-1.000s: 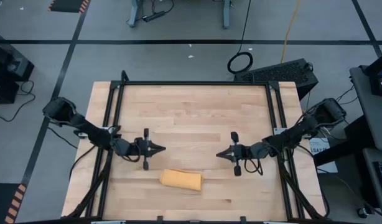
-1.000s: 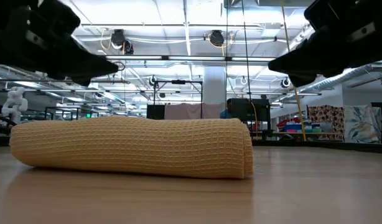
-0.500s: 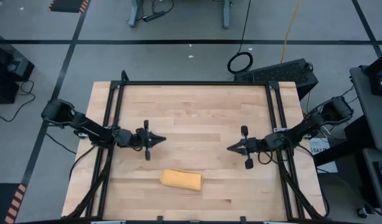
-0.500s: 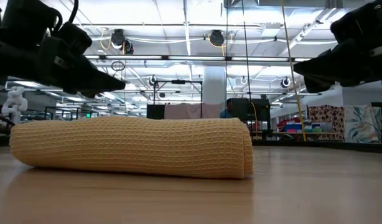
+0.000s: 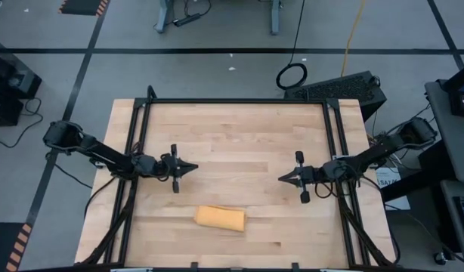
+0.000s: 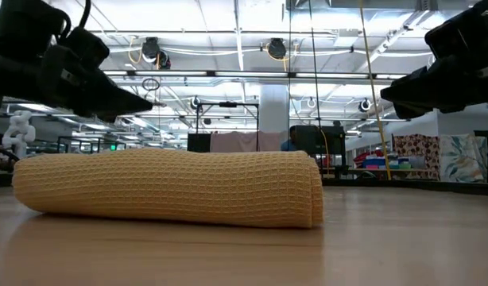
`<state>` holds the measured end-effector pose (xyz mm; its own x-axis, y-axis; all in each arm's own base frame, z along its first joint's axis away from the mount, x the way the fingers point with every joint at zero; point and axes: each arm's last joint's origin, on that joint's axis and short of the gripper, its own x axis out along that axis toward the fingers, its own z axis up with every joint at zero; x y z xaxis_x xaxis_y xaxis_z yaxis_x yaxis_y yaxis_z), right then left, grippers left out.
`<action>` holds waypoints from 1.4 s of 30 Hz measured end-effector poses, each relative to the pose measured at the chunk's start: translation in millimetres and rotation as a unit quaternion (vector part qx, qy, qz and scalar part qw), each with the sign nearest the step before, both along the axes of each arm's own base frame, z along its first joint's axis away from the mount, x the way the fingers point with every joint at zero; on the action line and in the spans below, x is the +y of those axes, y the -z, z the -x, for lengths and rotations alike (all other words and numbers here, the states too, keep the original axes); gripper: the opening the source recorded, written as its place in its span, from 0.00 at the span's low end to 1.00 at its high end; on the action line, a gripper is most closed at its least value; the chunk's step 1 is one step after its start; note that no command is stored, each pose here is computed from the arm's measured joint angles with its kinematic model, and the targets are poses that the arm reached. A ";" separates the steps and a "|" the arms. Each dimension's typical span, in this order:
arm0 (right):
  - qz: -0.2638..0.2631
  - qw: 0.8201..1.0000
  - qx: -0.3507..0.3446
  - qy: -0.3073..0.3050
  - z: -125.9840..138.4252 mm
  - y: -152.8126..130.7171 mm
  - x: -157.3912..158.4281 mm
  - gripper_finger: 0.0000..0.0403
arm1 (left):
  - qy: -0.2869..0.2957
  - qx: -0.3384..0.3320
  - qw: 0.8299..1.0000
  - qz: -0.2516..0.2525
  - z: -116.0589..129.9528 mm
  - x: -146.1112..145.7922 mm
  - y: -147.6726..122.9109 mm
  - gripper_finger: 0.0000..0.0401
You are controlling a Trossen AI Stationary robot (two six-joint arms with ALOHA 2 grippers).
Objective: Roll towel
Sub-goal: Return to Home Position
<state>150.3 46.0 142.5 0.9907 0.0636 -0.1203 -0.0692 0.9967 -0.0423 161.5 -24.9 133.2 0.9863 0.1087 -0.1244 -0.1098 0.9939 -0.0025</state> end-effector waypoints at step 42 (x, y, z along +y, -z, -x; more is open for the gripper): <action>0.061 0.991 -0.118 -0.027 52.1 -35.6 -28.4 0.00 | 0.016 -0.011 1.000 -0.020 52.0 10.1 -24.5 0.00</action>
